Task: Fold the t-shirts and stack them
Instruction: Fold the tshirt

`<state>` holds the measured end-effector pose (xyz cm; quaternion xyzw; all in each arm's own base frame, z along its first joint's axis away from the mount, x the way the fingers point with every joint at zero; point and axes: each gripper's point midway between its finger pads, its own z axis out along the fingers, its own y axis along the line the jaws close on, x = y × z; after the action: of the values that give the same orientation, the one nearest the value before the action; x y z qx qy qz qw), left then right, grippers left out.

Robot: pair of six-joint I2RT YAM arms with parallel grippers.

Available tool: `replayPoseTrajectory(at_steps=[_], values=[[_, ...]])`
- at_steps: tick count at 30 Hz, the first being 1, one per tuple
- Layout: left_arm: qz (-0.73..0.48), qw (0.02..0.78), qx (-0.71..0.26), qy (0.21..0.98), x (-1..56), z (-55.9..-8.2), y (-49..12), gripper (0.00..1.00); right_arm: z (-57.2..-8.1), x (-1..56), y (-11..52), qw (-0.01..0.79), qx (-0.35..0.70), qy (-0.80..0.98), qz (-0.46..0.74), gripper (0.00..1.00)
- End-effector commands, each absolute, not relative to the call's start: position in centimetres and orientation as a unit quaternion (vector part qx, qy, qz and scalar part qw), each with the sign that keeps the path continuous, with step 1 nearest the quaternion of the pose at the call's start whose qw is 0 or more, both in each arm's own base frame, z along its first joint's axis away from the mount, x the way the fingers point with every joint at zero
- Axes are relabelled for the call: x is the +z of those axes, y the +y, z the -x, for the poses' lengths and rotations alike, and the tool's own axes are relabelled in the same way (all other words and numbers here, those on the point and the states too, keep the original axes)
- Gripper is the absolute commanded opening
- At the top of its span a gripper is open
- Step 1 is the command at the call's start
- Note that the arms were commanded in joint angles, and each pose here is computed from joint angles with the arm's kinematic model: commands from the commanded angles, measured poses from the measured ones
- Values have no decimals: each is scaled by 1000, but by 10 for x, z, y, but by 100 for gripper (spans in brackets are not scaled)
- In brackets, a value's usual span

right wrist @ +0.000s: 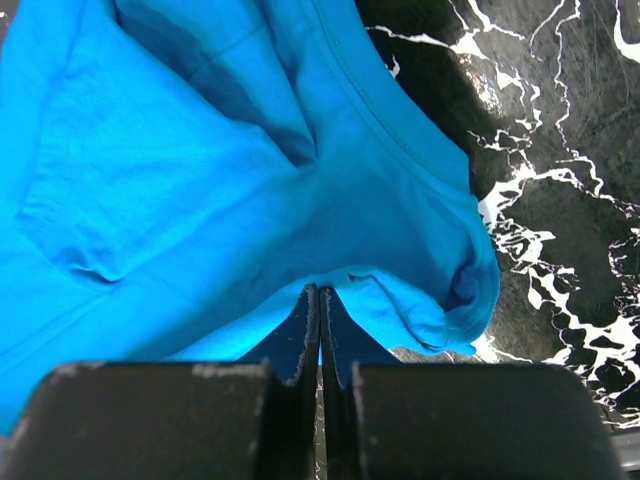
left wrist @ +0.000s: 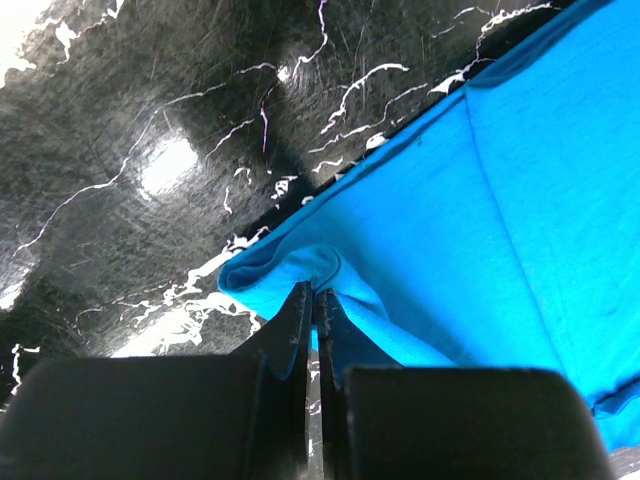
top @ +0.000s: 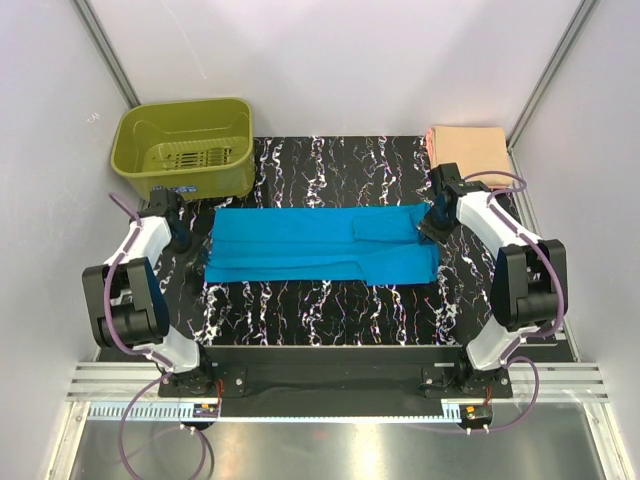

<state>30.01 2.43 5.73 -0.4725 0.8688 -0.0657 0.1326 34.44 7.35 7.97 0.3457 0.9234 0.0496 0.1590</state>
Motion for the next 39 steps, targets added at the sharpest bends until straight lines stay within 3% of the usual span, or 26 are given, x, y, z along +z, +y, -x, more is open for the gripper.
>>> replayPoseTrajectory(at_steps=[1, 26, 36, 39], values=[[471, 166, -81, 862, 72, -325, 26, 0, -360, 92, 65, 184, 46, 919, -345, 0], [473, 148, -77, 865, 59, -349, 26, 0, -381, 69, 60, 165, 45, 921, -349, 0], [474, 142, -70, 866, 53, -353, 27, 6, -382, 58, 59, 154, 42, 922, -352, 0], [474, 141, -66, 867, 51, -353, 28, 15, -383, 56, 59, 154, 39, 922, -353, 0]])
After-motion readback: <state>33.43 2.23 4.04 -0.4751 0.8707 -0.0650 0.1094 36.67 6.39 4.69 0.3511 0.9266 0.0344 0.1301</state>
